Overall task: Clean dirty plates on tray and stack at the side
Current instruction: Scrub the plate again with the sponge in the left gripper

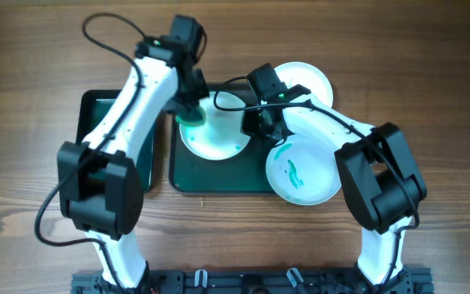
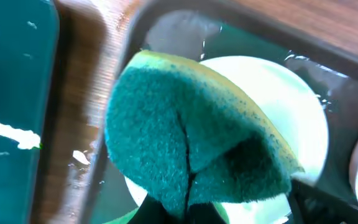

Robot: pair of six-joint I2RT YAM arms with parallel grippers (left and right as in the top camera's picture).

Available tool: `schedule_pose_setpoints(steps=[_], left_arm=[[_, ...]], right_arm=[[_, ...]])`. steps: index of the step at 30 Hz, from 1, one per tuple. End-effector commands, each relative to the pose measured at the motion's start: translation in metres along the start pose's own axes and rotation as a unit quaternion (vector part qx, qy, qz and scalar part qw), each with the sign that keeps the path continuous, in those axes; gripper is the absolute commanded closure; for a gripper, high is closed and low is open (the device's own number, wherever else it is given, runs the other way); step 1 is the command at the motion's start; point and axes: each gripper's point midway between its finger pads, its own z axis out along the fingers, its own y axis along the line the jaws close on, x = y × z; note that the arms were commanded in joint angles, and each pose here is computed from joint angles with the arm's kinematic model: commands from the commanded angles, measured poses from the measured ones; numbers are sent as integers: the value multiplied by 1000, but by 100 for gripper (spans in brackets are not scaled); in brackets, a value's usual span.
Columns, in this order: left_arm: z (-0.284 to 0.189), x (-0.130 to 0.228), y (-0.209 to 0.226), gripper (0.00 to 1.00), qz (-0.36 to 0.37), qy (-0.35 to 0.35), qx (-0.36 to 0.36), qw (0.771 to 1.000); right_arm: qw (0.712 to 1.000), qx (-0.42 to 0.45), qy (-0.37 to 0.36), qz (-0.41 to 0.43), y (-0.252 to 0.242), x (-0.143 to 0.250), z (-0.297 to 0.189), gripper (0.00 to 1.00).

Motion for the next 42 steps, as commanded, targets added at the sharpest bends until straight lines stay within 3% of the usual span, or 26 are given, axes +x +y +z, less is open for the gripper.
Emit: schedule_pose_setpoints(steps=[1, 7, 14, 16, 18, 20, 22, 25, 26, 29, 31, 33, 36, 38, 40, 42], left_arm=[[40, 28, -9, 96, -23, 13, 0, 1000], [81, 44, 9, 96, -46, -20, -39, 998], [104, 67, 19, 96, -33, -2, -36, 999], [104, 66, -13, 96, 56, 7, 43, 997], [89, 78, -71, 96, 198, 24, 207, 958], [80, 78, -89, 96, 221, 18, 257, 940], [80, 73, -90, 96, 221, 7, 257, 941], [98, 50, -45, 96, 106, -28, 116, 987], [103, 43, -15, 96, 38, -47, 36, 998], [96, 37, 45, 96, -32, -89, -115, 989], [88, 28, 61, 96, -40, -119, -160, 979], [84, 18, 59, 96, -44, -143, -162, 975], [83, -3, 41, 96, -60, -185, -119, 974], [87, -9, 13, 96, -31, -181, -57, 981], [89, 3, -44, 96, 87, -132, 81, 984], [83, 23, -77, 96, 171, -92, 173, 966]], right_arm=[[999, 51, -10, 14, -26, -1, 9, 96], [999, 51, -9, -3, -26, -1, 9, 96], [999, 46, -8, -11, -24, -1, 9, 96], [999, 45, -8, -11, -23, -1, 9, 96], [999, 41, -6, -11, -22, 0, 10, 96], [999, 41, -6, -12, -22, 0, 10, 96], [999, 41, -6, -13, -22, 0, 9, 96], [999, 41, -6, -13, -22, 0, 9, 96], [999, 41, -6, -13, -22, 0, 10, 96], [999, 41, -6, -15, -22, 0, 10, 96], [999, 41, -6, -16, -22, -1, 10, 96], [999, 40, -7, -16, -21, -1, 10, 96], [999, 40, -8, -13, -21, -1, 10, 96], [999, 40, -7, -13, -21, -1, 10, 96], [999, 40, -7, -16, -21, -1, 10, 96], [999, 40, -7, -20, -21, -1, 10, 96]])
